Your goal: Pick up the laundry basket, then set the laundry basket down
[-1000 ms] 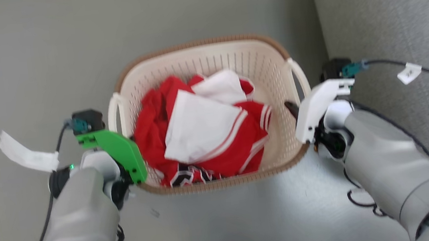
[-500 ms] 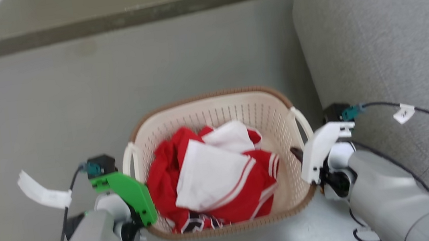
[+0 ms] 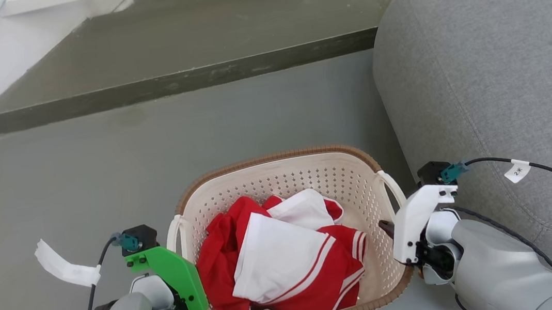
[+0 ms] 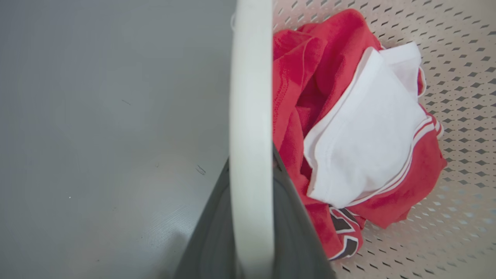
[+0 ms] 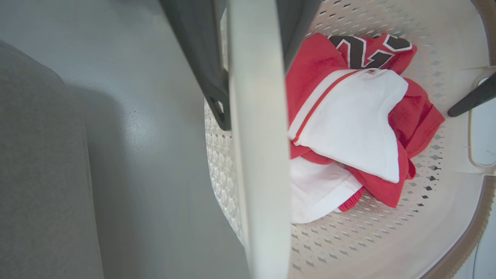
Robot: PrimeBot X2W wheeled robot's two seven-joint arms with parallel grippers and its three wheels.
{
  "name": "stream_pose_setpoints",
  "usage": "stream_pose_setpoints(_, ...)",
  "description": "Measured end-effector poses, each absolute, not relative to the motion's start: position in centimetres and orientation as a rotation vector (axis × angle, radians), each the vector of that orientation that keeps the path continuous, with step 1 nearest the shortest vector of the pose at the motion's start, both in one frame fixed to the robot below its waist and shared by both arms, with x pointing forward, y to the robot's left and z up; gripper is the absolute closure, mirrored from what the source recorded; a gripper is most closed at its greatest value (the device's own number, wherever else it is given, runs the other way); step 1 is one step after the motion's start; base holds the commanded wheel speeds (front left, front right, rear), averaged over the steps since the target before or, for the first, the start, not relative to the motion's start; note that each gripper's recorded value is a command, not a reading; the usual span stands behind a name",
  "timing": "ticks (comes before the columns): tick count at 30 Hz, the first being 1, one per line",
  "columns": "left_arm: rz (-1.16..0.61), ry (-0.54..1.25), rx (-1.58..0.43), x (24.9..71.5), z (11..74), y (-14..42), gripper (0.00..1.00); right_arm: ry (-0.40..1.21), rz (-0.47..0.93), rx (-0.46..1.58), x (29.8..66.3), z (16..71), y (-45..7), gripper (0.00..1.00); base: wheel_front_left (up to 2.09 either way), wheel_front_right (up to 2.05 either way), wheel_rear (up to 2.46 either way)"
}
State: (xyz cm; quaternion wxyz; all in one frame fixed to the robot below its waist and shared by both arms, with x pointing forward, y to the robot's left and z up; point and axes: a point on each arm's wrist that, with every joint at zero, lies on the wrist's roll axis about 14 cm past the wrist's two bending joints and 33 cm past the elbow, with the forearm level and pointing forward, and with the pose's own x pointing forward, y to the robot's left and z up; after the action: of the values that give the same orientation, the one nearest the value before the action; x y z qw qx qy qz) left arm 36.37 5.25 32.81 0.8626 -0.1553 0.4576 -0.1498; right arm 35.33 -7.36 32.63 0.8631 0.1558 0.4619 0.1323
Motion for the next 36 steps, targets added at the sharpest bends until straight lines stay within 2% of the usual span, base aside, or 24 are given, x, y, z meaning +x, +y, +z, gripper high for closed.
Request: stream_pose_setpoints(36,-0.32,0.956,-0.324,35.44,33.26,4.83,1.0,0.968,0.28,0.319,34.58,33.02,-7.63,1.0,0.0,0.0,0.0)
